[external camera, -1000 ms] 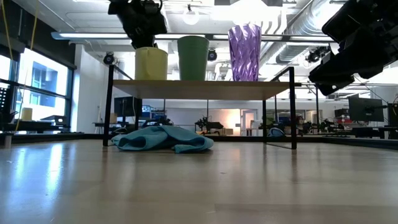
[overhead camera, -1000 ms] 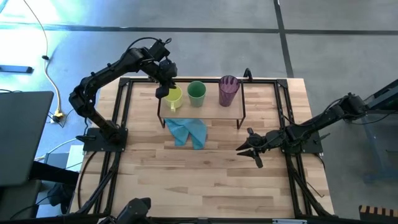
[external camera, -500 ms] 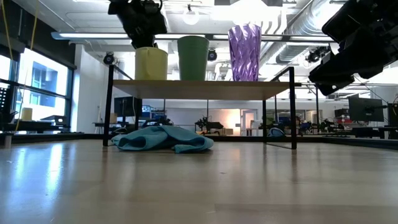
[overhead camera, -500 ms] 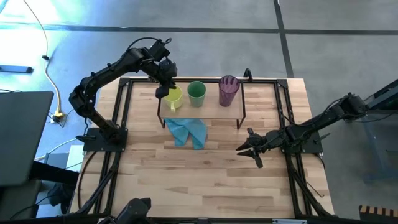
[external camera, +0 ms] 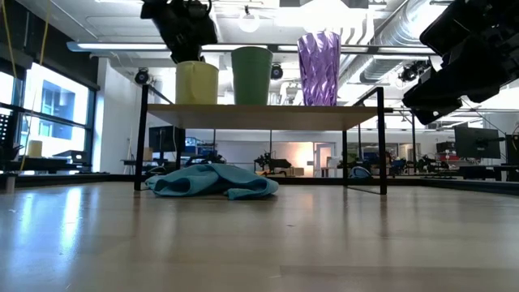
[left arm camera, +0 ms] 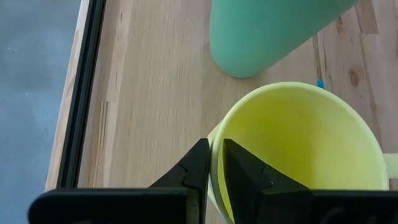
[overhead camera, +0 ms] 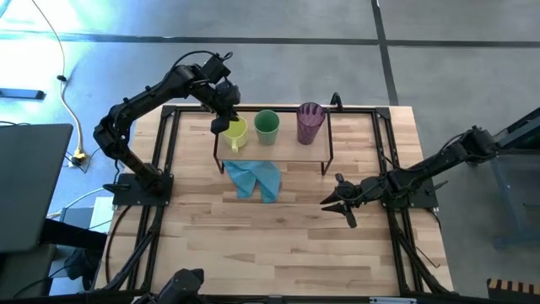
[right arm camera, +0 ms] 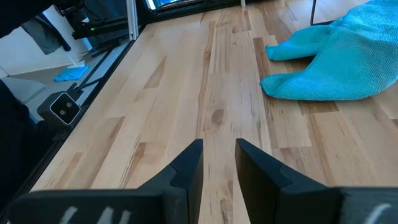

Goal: Stack small to large cups/mugs on shelf
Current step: Put the yellow cup on the shelf, then return to Home Position

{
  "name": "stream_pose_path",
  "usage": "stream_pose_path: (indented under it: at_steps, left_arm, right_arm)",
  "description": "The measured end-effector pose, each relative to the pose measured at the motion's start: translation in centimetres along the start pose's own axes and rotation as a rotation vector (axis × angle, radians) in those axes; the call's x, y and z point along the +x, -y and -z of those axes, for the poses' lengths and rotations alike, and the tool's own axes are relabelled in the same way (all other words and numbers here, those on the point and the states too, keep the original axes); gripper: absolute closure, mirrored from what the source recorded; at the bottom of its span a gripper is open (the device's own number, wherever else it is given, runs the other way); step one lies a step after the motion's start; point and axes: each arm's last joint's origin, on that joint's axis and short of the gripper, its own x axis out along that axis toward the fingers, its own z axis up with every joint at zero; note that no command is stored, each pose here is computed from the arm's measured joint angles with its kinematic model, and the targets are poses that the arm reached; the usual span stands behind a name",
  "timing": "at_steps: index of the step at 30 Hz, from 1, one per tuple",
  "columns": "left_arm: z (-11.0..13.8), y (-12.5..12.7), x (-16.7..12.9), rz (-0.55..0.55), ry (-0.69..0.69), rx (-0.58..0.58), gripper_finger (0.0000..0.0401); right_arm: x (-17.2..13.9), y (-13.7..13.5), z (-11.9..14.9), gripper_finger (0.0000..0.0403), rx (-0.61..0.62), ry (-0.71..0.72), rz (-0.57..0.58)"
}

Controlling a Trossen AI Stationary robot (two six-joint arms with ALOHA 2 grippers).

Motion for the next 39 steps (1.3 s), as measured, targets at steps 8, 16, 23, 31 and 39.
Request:
stream_pose_path:
  at_steps: [8,16,23,31,39]
  left_arm:
    - [0.1,0.0,0.0,-0.009,-0.012,-0.002,0.03]
    - [-0.1,-0.2,0.0,-0.031,-0.001,0.007,0.0255]
    - [-0.1,-0.2,0.0,-0.032,0.001,0.008,0.0262]
    - [-0.1,-0.1,0.0,-0.027,-0.007,0.002,0.0251]
    - [-0.5,0.3,-1.2,-0.026,0.022,0.011,0.0247]
  right_arm:
    - [0.0,0.0,0.0,0.032,0.0,0.0,0.0]
    - [0.0,0.0,0.0,0.032,0.0,0.0,0.0]
    - [0.0,0.0,0.0,0.032,0.0,0.0,0.0]
    - [0.0,0.0,0.0,0.032,-0.008,0.0,0.0]
    - [0.0,0.0,0.0,0.032,-0.008,0.0,0.0]
